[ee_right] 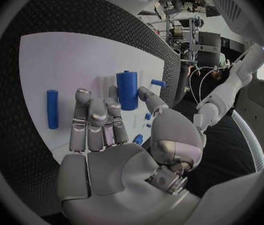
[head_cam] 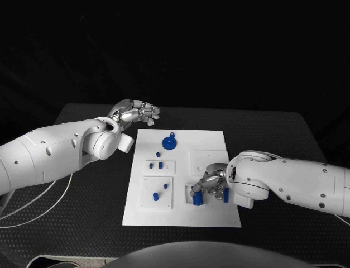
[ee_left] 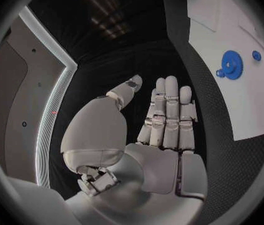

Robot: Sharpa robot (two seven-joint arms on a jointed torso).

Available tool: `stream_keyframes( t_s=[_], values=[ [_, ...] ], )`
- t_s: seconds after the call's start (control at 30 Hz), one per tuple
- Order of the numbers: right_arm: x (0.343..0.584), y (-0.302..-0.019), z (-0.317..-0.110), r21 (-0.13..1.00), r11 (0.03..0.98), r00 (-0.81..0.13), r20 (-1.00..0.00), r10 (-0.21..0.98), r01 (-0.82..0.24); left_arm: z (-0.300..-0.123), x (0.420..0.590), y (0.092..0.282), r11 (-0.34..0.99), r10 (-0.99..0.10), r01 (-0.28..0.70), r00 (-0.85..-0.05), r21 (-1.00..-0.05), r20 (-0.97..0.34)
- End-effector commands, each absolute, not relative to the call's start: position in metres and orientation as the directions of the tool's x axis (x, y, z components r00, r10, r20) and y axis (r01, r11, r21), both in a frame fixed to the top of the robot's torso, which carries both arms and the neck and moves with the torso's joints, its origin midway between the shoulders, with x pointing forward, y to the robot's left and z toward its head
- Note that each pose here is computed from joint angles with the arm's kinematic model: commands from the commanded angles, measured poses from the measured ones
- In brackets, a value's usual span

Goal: Assemble the parts on the task board

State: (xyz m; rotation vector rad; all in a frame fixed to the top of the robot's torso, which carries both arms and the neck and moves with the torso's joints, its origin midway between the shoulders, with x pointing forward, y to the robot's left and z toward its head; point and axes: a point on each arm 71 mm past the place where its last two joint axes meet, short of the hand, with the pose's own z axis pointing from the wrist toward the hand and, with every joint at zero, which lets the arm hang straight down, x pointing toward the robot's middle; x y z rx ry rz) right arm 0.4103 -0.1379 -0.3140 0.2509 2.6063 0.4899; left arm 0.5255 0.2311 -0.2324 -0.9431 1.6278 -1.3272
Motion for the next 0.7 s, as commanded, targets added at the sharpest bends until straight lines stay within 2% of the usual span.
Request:
stream_keyframes(
  t_s=[0.03,0.7],
  values=[
    [0.4114,-0.1383,-0.3141,0.385,0.919,-0.860,-0.440,0.259,0.079,-0.2313,0.5251,0.2287,0.154,-0.908,-0.051,-0.401,-0.987,-0.121],
    [0.4123,-0.1335,-0.3140,0.396,0.915,-0.856,-0.442,0.267,0.081,-0.2313,0.5248,0.2297,0.155,-0.908,-0.055,-0.403,-0.986,-0.120]
  ],
)
